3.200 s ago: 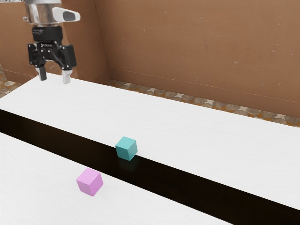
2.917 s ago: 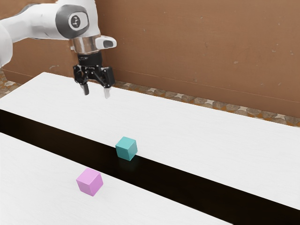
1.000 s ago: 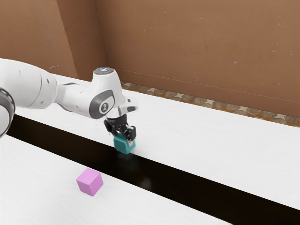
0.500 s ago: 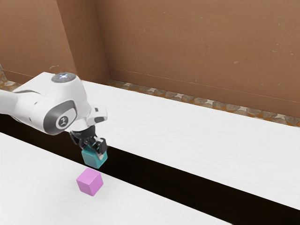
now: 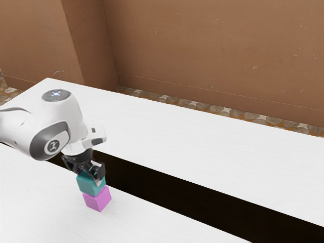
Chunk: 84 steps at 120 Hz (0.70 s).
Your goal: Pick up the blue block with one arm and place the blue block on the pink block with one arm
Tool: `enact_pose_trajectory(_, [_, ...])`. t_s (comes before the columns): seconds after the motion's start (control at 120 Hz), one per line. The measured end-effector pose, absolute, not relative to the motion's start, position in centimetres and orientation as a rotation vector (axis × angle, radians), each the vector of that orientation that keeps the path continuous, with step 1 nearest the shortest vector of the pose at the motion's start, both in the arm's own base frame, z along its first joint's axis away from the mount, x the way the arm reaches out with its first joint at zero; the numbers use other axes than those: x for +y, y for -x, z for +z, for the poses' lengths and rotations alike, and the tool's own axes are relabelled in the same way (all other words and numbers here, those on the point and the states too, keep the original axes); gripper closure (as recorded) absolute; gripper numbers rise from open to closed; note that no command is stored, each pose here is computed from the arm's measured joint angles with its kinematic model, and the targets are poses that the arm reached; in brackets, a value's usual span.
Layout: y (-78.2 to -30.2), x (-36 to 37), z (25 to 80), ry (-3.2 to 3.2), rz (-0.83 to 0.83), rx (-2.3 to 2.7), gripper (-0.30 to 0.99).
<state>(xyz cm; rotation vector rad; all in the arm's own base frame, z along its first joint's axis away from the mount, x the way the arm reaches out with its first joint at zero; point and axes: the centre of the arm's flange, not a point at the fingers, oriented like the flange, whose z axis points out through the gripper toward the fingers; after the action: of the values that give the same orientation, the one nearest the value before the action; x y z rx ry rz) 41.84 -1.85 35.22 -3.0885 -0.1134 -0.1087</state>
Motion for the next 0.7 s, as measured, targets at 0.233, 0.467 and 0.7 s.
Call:
enact_pose_trajectory(0.233, [-41.5,-1.8,34.8,3.089,-0.090,-0.143,0.14])
enact_pose_trajectory(0.467, [-46.0,-1.2,42.1,3.080,-0.256,-0.170,0.05])
enact_pose_trajectory(0.7, [-55.9,5.0,59.7,3.154,-0.355,-0.383,0.02])
